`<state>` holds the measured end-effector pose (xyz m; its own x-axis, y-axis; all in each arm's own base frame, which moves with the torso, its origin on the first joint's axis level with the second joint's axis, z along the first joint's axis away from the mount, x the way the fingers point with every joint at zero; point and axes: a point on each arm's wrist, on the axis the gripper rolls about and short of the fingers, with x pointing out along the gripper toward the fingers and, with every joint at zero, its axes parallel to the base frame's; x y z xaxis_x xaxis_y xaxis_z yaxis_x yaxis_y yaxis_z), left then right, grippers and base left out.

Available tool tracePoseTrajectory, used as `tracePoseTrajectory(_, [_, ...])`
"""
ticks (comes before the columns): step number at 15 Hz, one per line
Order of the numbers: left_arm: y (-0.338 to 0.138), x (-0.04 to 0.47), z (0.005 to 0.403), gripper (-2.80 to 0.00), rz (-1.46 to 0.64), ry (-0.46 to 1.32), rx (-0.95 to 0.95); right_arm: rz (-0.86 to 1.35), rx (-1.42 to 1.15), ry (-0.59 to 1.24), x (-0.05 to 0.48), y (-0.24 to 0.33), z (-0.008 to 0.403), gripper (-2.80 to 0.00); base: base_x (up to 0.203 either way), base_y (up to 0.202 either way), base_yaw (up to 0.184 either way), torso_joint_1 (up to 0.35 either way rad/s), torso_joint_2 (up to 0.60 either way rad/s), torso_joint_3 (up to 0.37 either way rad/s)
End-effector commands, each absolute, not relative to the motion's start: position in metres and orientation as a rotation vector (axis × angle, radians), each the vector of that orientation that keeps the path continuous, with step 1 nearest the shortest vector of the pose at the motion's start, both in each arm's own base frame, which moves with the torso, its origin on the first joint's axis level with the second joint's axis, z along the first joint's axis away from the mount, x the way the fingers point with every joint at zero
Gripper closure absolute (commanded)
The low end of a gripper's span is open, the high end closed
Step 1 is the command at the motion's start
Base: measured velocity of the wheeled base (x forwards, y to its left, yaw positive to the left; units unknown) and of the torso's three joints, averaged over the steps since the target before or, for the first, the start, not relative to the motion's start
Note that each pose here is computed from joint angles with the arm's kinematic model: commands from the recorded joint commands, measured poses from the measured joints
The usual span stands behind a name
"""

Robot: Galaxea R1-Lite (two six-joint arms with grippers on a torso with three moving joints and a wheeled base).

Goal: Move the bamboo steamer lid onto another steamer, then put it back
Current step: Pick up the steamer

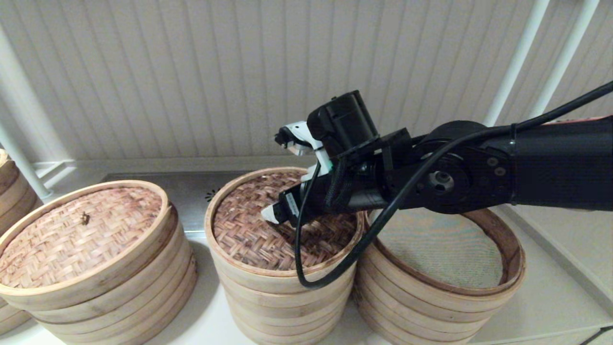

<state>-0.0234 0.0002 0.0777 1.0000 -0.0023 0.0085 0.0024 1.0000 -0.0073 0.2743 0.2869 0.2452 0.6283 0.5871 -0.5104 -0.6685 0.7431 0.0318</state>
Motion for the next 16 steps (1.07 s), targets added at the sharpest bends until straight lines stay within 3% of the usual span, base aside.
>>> tracePoseTrajectory(1, [0.0002, -0.0234, 0.0778, 0.00, -0.002, -0.009, -0.008, 0.725, -0.162, 0.514, 0.2755, 0.2886, 0.2471, -2.80, 0.000, 0.000, 0.000, 0.000, 0.00, 0.000])
tracePoseTrajectory(5, [0.0002, -0.0234, 0.0778, 0.00, -0.002, -0.009, -0.008, 0.722, -0.164, 0.520, 0.2800, 0.2926, 0.2424, -2.80, 0.000, 0.000, 0.000, 0.000, 0.00, 0.000])
tracePoseTrajectory(6, [0.0002, -0.0233, 0.0778, 0.00, -0.002, -0.008, -0.008, 0.721, -0.163, 0.520, 0.2801, 0.2925, 0.2426, 0.00, 0.000, 0.000, 0.000, 0.000, 0.00, 0.000])
tracePoseTrajectory(16, [0.0002, -0.0234, 0.0778, 0.00, -0.002, -0.009, -0.008, 0.722, -0.168, 0.524, 0.2807, 0.2940, 0.2402, 0.00, 0.000, 0.000, 0.000, 0.000, 0.00, 0.000])
